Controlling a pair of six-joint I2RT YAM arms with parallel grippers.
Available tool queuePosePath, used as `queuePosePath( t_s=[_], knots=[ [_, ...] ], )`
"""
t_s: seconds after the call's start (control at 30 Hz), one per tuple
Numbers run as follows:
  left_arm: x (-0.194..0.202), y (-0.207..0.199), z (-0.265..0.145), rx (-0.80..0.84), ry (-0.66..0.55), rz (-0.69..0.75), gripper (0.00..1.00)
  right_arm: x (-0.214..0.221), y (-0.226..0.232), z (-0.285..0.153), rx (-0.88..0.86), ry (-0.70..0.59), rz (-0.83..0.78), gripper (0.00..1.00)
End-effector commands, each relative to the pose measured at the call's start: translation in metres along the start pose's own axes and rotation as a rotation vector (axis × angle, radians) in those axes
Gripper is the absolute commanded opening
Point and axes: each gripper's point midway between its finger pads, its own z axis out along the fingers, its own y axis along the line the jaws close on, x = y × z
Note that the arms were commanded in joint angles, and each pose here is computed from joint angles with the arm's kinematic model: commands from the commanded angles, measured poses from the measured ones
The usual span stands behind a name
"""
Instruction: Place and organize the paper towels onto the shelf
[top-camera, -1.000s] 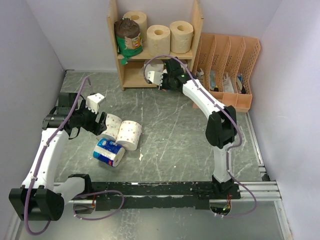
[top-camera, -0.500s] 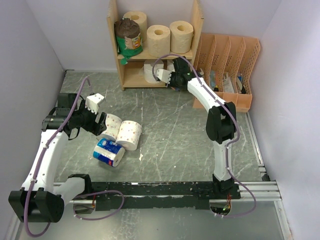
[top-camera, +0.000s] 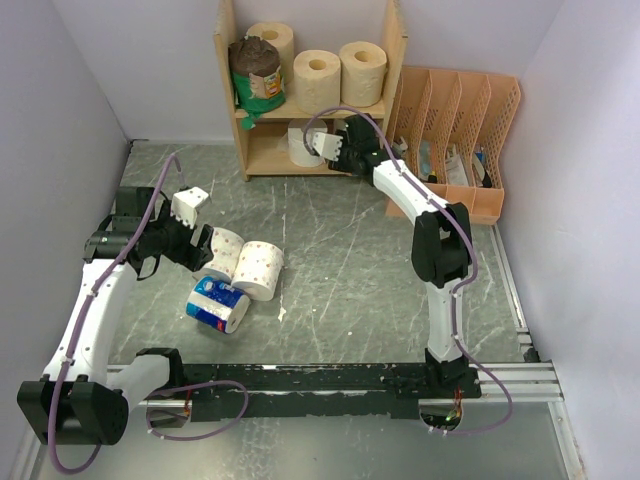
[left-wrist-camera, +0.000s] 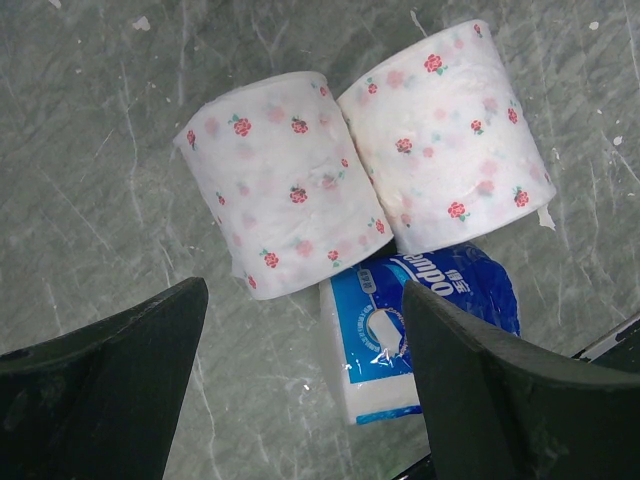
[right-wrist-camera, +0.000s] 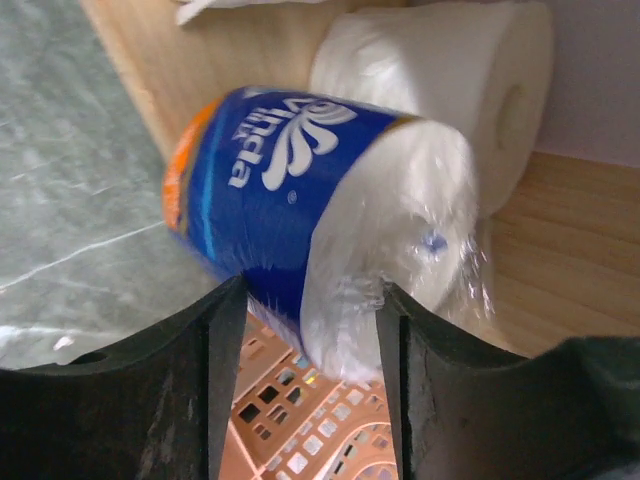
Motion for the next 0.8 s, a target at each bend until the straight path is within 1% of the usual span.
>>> queuePosePath(
  t_s=[0.0,0.23,0.33,0.37,0.43,0.5,0.6,0.77],
  knots=[
    [-0.004,0.003,-0.001,-0.013,-0.026,0.009,0.9,-0.005,-0.051,-0.017,0.19,-0.017,0.028,0.55],
    [-0.004,0.004,0.0,-0.014,-0.023,0.012,0.9,-0.01,-0.068,-0.028,0.271,-0.027,0.05,0.57],
    [-0.003,0.004,0.0,-0.015,-0.023,0.011,0.9,-0.019,-0.078,-0.046,0.344,-0.044,0.04,0.57],
    [-0.003,0.004,0.001,-0.014,-0.022,0.01,0.9,-0.021,-0.073,-0.044,0.354,-0.045,0.037,0.57],
    [-0.003,0.004,0.001,-0.013,-0.019,0.009,0.9,-0.028,-0.081,-0.065,0.413,-0.07,0.046,0.56],
    [-0.003,0.004,0.001,-0.013,-0.02,0.009,0.9,-0.028,-0.078,-0.072,0.449,-0.087,0.046,0.55],
    [-0.003,0.004,0.001,-0.013,-0.018,0.008,0.9,-0.021,-0.063,-0.071,0.466,-0.089,0.043,0.52],
    [-0.003,0.004,0.0,-0.016,-0.021,0.009,0.9,-0.016,-0.046,-0.07,0.441,-0.092,0.082,0.53]
  ],
)
